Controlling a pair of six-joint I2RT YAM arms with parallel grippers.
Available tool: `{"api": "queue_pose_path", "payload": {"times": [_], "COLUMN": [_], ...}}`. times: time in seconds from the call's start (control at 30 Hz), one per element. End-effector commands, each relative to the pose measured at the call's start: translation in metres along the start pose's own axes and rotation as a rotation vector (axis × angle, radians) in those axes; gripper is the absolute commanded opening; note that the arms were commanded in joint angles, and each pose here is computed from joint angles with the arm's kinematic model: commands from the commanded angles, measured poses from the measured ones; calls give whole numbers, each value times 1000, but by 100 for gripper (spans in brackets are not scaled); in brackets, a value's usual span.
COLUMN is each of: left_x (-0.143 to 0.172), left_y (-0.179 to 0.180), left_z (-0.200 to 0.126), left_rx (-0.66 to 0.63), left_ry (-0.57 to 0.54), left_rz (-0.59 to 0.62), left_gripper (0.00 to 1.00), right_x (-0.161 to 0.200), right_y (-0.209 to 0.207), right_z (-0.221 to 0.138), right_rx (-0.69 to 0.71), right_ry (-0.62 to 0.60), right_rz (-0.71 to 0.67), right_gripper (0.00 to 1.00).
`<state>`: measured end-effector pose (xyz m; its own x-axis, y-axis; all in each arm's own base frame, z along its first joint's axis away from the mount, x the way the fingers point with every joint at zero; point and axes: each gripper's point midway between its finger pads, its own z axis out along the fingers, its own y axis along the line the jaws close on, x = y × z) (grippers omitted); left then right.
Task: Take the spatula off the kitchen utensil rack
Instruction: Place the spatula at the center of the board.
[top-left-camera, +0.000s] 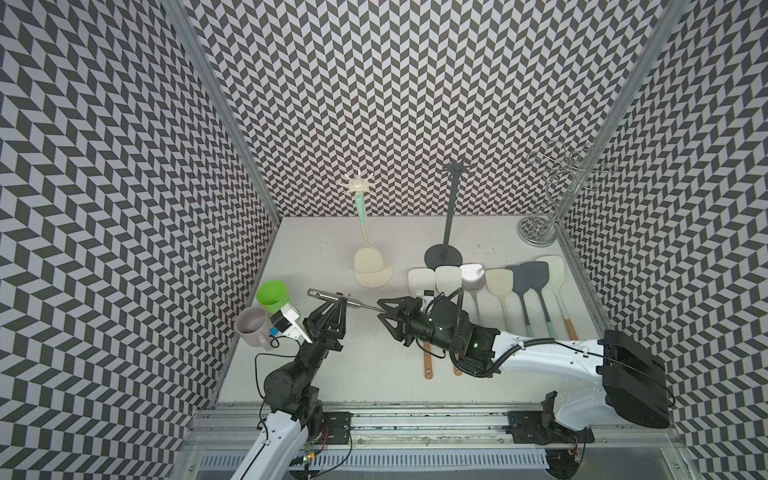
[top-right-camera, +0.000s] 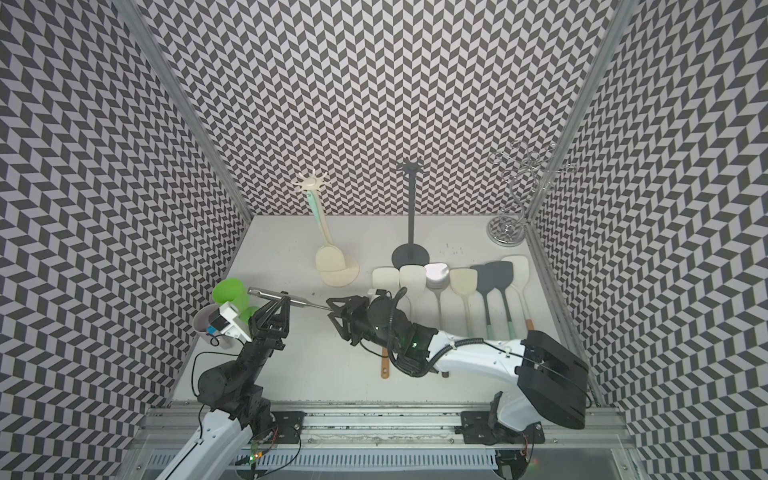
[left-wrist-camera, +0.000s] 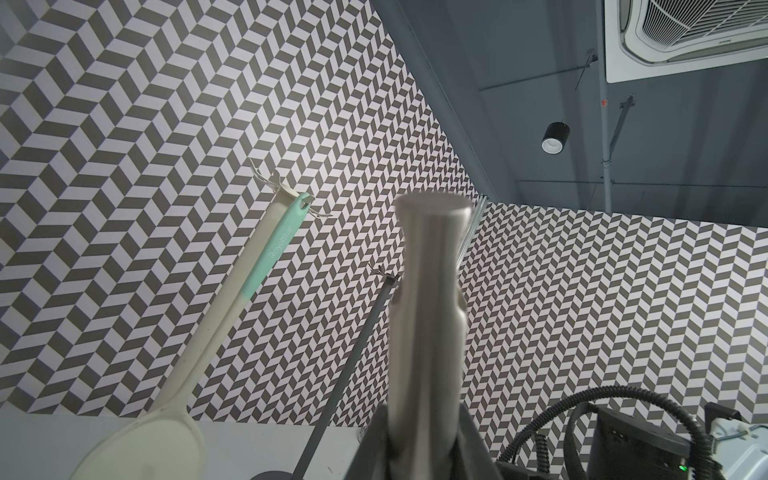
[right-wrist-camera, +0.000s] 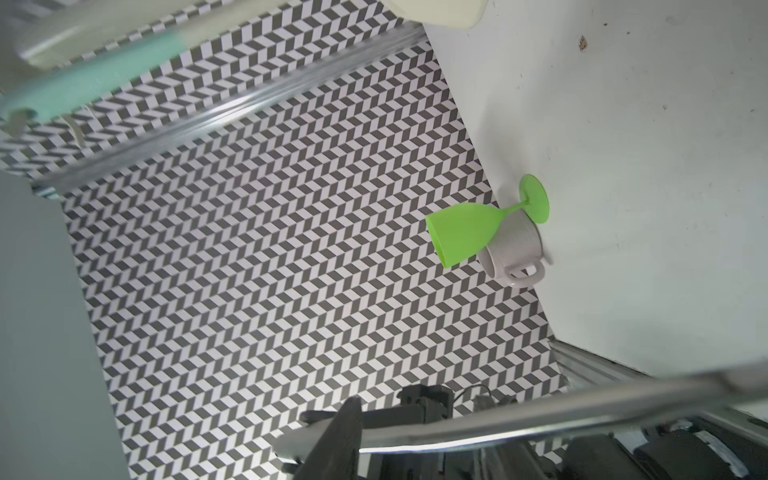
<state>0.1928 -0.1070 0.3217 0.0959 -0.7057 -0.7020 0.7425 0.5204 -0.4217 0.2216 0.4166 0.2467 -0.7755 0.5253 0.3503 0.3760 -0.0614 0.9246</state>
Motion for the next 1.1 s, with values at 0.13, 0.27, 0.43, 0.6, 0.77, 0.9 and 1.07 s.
{"api": "queue_pose_path", "payload": {"times": [0.13,0.27,0.43,0.6,0.77,0.9,1.07], "left_x": [-2,5,20,30,32,33,28], "left_y": [-10,-8,-3,4,21,41,59], "left_z": [0,2,8,13,15,10,7], "left_rx": [52,51,44,19,-81,-194,-310], "left_ry": [-11,10,68,113,131,127,116], "left_rz": [-21,-33,-58,-65,-42,-31,-11], "left_gripper": [0,0,7,72,95,99,99], "right_x": [-33,-51,-74,-103,-129,-141,-138], "right_y": [47,63,88,114,134,147,147], "right_z": [-2,-10,-29,-58,-91,-111,-99], "right_rx": [-137,-179,-238,-264,-216,-139,38], "right_ry": [-143,-204,-296,-420,-570,-670,-617], "right_rz": [-2,-10,-40,-132,-348,-587,-903], "right_gripper": [6,0,0,0,0,0,0]}}
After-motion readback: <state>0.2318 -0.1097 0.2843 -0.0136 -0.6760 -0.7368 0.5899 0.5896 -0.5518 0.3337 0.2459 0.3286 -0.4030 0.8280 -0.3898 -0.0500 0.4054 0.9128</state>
